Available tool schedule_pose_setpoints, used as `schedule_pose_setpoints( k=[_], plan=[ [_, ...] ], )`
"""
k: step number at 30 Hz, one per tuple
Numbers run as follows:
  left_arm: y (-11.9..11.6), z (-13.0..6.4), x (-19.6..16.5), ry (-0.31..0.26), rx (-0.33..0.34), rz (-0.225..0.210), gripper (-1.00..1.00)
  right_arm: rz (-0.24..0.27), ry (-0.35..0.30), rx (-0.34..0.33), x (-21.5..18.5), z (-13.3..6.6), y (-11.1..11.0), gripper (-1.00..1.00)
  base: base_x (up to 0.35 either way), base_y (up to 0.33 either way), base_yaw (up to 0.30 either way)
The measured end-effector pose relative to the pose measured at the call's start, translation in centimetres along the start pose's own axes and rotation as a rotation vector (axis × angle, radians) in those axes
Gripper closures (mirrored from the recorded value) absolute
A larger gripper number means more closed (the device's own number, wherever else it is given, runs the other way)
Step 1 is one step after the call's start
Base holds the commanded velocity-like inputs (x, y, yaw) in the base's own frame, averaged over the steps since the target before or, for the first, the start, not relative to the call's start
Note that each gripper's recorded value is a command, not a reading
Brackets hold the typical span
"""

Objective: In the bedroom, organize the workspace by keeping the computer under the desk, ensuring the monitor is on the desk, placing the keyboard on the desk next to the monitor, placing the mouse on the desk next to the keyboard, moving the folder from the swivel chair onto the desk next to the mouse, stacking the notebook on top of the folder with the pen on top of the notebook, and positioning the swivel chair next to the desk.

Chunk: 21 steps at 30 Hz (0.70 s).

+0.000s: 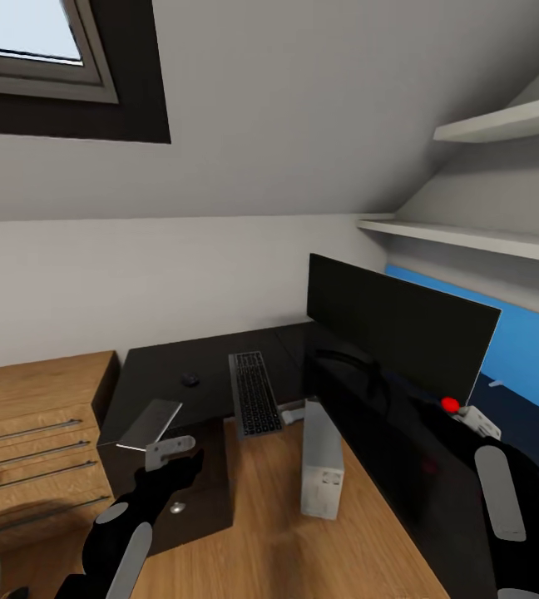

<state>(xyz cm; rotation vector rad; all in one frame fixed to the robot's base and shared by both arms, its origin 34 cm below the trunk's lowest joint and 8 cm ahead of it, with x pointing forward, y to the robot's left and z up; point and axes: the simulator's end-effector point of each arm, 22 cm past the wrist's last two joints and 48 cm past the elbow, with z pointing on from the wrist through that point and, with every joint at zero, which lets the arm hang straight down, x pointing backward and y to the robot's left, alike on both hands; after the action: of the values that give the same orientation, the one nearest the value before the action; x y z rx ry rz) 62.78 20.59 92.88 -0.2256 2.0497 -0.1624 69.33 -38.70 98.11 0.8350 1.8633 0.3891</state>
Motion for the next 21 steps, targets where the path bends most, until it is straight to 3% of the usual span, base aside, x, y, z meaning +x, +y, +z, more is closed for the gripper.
schedule_pose_setpoints(
  k=[21],
  plan=[
    [0.3, 0.7, 1.2, 0.029, -0.007, -0.001, -1.0, -0.002, 0.021, 0.024, 1.1, 0.9, -1.0, -1.0, 0.0, 0.0, -0.023]
  ],
)
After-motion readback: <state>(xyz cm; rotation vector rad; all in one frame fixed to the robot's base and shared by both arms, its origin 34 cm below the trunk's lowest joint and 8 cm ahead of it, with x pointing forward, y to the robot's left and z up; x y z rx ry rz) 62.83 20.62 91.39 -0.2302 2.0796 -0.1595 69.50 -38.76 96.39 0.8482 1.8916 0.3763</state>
